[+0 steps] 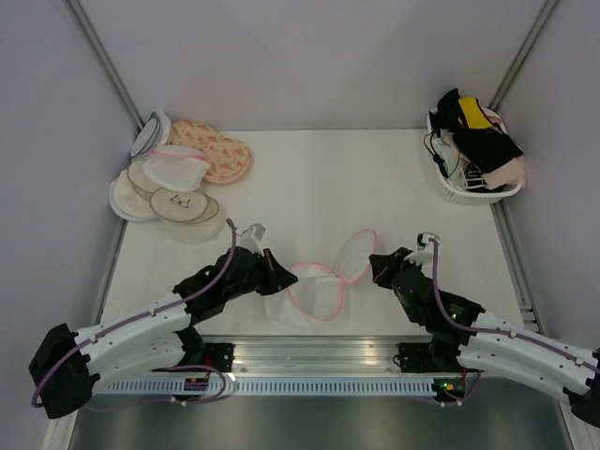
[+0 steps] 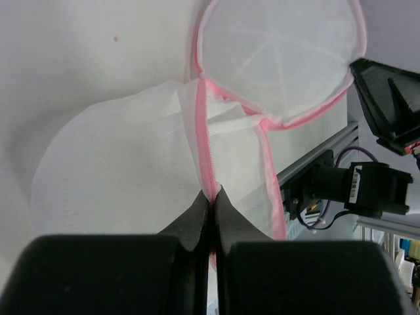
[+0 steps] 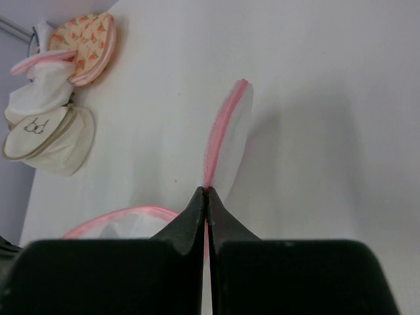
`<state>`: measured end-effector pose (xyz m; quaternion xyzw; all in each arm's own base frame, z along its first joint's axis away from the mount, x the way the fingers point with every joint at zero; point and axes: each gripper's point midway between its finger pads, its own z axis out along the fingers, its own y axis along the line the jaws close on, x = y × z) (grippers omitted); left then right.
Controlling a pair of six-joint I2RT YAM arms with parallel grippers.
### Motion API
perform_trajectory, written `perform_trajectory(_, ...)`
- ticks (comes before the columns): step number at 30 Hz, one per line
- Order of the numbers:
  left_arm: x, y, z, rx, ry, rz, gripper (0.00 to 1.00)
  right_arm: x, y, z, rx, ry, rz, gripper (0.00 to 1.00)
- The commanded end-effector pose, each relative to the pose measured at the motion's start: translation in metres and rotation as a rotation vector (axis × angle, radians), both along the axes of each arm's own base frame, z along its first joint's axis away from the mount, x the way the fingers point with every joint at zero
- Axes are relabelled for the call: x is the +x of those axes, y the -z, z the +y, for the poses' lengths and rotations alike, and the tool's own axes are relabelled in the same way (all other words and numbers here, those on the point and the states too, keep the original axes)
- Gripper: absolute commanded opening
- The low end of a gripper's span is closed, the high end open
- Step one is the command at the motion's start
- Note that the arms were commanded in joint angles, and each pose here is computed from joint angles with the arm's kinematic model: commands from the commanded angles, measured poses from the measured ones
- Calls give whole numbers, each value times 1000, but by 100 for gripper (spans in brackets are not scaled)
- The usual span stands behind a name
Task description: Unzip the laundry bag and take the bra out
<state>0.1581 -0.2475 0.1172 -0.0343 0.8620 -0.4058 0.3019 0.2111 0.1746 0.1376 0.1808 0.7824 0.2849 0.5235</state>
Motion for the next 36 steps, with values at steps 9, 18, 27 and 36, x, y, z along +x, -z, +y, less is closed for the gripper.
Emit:
perform_trajectory(9,61,-82,-77,-143,83,-179,31,2,-22,-22,-599,-65,0,1)
perform_trajectory(18,73,-50,-17,-7,-175,-101,91,3,-46,8,-736,-141,-116,0)
perform_trajectory(27,31,-61,94,17,-471,-101,98,-5,-62,91,-1027,-360,-303,1)
perform_trajectory(36,-4,-48,137,-54,-542,-67,100,-85,4,207,-1248,-795,-472,1)
